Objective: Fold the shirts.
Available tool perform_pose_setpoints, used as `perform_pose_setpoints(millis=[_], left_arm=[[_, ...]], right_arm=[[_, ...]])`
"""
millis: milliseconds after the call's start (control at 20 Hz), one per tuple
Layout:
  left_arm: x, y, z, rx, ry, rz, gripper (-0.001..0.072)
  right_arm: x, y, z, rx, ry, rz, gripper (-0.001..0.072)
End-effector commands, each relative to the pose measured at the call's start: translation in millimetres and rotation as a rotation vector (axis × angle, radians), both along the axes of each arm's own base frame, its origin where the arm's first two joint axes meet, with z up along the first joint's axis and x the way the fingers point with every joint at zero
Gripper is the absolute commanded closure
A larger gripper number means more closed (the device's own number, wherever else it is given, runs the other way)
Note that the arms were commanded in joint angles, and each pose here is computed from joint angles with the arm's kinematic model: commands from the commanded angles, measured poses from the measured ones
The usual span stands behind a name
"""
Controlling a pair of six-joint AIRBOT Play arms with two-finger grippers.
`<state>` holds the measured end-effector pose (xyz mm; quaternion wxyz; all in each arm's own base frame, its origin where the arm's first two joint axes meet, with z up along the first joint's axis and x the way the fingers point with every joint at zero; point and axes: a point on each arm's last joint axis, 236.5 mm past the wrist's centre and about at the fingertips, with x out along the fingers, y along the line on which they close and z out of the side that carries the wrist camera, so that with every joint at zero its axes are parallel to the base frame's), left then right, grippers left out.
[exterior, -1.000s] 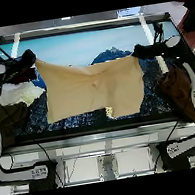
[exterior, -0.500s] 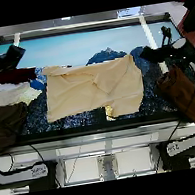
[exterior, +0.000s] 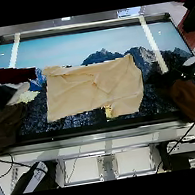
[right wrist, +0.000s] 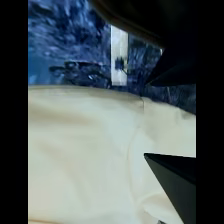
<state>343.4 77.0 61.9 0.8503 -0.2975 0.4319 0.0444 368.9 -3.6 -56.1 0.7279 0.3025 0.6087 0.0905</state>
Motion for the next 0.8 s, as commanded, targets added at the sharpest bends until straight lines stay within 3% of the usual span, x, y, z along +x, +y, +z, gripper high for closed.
perform_pose_setpoints(millis=[0,550,650,750], left_arm=[[-46.8,-29.5,-48.3,-0.110,0.120,-0.006,0.0141],[-35.1,-41.1,-38.9,-0.171,0.058,-0.008,0.0141],[-35.2,-41.2,-38.9,-0.167,0.057,-0.014,0.0141],[-35.5,-41.5,-39.0,-0.159,0.054,-0.027,0.0141]], right_arm=[[-11.0,12.4,-23.9,0.062,0.012,-0.083,0.0224],[1.9,31.7,-33.4,0.049,-0.021,-0.104,0.0231],[2.4,33.0,-35.7,0.033,-0.024,-0.093,0.0296],[1.4,32.5,-36.0,0.032,-0.021,-0.090,0.0303]])
